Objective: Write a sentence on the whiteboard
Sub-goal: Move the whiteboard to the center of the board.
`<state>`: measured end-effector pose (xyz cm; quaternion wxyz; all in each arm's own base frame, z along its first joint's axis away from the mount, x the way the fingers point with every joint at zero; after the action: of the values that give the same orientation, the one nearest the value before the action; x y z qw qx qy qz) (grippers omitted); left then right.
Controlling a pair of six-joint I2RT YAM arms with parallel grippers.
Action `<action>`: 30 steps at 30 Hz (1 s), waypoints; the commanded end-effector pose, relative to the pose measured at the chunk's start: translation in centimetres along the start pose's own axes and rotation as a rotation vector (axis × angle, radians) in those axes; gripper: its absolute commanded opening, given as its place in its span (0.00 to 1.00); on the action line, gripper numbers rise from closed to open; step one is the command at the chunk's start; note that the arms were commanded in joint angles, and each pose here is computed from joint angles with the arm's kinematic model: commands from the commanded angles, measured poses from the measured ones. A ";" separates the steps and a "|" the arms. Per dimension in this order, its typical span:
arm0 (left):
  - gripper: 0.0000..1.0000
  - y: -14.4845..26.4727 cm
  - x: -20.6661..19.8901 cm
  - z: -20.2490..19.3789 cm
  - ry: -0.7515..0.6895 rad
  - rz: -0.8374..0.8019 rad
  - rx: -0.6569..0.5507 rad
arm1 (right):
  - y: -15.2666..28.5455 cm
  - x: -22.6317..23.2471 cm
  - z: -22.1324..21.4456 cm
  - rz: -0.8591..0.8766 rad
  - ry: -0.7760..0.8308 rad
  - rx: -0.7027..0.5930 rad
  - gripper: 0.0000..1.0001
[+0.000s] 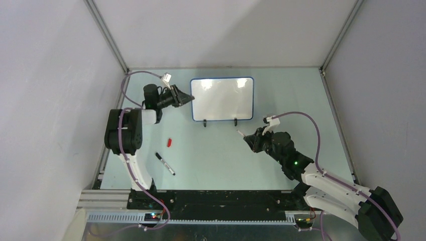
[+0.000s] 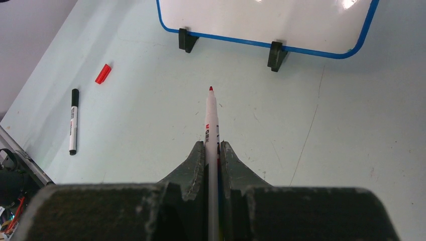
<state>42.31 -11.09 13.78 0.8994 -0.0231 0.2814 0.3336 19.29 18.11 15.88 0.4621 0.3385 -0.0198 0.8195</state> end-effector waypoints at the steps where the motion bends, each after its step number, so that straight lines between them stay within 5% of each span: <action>1: 0.30 0.7 -2.8 0.6 -0.052 -0.075 -0.012 | 0.1 0.7 0.9 0.040 -0.005 -0.039 0.00; 10: 0.30 1.4 -4.5 -0.2 -0.082 -0.087 -0.001 | 0.2 0.7 0.9 0.041 -0.004 -0.038 0.00; 16: 0.57 0.3 -3.4 0.2 -0.084 -0.085 0.010 | 0.3 0.7 1.0 0.035 -0.002 -0.043 0.00; 20: 0.60 -0.7 -2.7 1.6 -0.099 -0.079 -0.007 | 0.3 0.7 1.0 0.034 -0.002 -0.046 0.00; 23: 0.57 -1.4 -2.1 2.6 -0.106 -0.075 0.000 | 0.2 0.5 1.0 0.026 -0.001 -0.046 0.00; 28: 0.31 -2.6 -1.4 3.6 -0.107 -0.110 -0.006 | 0.1 0.4 0.9 0.022 0.000 -0.042 0.00; 30: 0.28 -2.8 -1.6 3.8 -0.101 -0.143 -0.019 | 0.1 0.4 0.9 0.022 0.000 -0.041 0.00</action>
<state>44.39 -12.73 16.73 0.9215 -0.0220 0.2426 0.3025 19.17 18.08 16.22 0.4573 0.3378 -0.0246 0.8223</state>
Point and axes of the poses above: each gripper's point midway between its finger pads, its own y axis back along the fingers, its own x axis along the line the jaws close on, z = x × y, the point moved 6 cm from there along y, back along the fingers, and after that the axes turned 13 degrees about -y, right-handed, at the moved point
